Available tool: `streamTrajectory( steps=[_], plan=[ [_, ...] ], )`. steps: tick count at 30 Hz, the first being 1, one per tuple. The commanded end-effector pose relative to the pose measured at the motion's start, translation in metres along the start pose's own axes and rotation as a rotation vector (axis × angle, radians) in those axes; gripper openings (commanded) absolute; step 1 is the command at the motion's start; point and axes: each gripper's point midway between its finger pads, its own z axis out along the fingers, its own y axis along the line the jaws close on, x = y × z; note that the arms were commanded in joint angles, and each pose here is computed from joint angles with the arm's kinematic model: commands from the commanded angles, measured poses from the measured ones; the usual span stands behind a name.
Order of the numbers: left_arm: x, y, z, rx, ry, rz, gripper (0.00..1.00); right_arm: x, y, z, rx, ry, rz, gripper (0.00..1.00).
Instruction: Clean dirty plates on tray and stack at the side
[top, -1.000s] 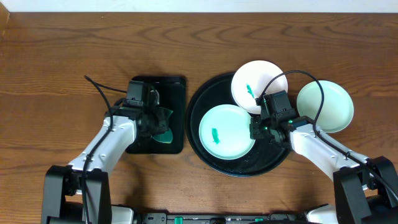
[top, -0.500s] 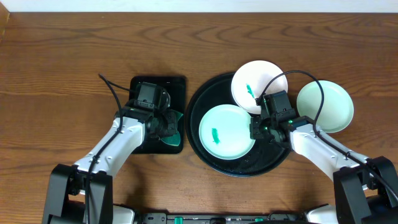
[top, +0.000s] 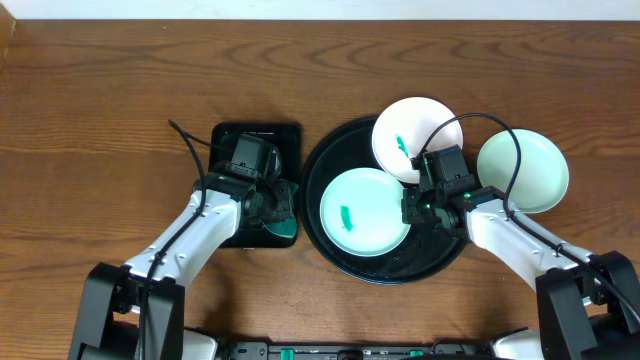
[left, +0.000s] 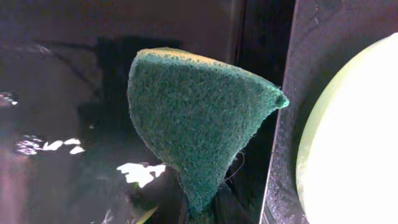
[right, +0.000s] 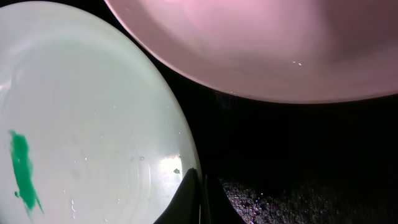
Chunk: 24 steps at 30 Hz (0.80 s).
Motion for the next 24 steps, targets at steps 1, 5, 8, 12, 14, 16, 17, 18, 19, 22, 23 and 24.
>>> streamTrajectory(
  steps=[1, 5, 8, 12, 14, 16, 17, 18, 19, 22, 23, 24],
  plan=[
    [0.010, -0.002, 0.004, 0.011, 0.030, -0.009, 0.07, 0.003, 0.000, -0.002, 0.001, 0.006, 0.005, 0.01],
    [0.006, 0.000, 0.003, -0.002, 0.015, -0.007, 0.07, 0.003, 0.000, -0.002, 0.001, 0.006, 0.005, 0.01],
    [-0.006, 0.010, -0.004, -0.072, -0.045, -0.001, 0.07, 0.003, 0.000, -0.002, 0.001, 0.006, 0.005, 0.01],
    [-0.032, 0.016, -0.026, -0.151, -0.172, 0.013, 0.07, 0.003, 0.000, -0.002, 0.001, 0.006, 0.005, 0.01],
    [-0.045, 0.014, -0.043, -0.165, -0.241, 0.017, 0.07, 0.003, 0.000, -0.002, 0.001, 0.006, 0.005, 0.01],
    [-0.058, 0.008, -0.063, -0.160, -0.314, 0.021, 0.07, 0.003, 0.000, -0.002, 0.001, 0.006, 0.006, 0.01],
    [-0.062, 0.005, -0.070, -0.150, -0.337, 0.031, 0.07, 0.003, 0.000, -0.002, 0.000, 0.006, 0.006, 0.01],
    [-0.067, 0.001, -0.078, -0.141, -0.359, 0.040, 0.07, 0.003, 0.000, -0.002, 0.000, 0.006, 0.006, 0.01],
    [-0.070, -0.002, -0.083, -0.135, -0.373, 0.041, 0.07, 0.003, 0.000, -0.002, 0.000, 0.006, 0.007, 0.01],
    [-0.072, -0.005, -0.088, -0.129, -0.382, 0.041, 0.07, 0.004, 0.000, -0.002, 0.001, 0.008, 0.050, 0.01],
    [-0.071, -0.004, -0.088, -0.133, -0.375, 0.041, 0.07, 0.005, -0.001, -0.002, 0.003, 0.013, 0.073, 0.01],
    [-0.068, -0.002, -0.086, -0.138, -0.363, 0.040, 0.07, 0.006, -0.001, -0.002, 0.006, 0.020, 0.091, 0.01]
  ],
)
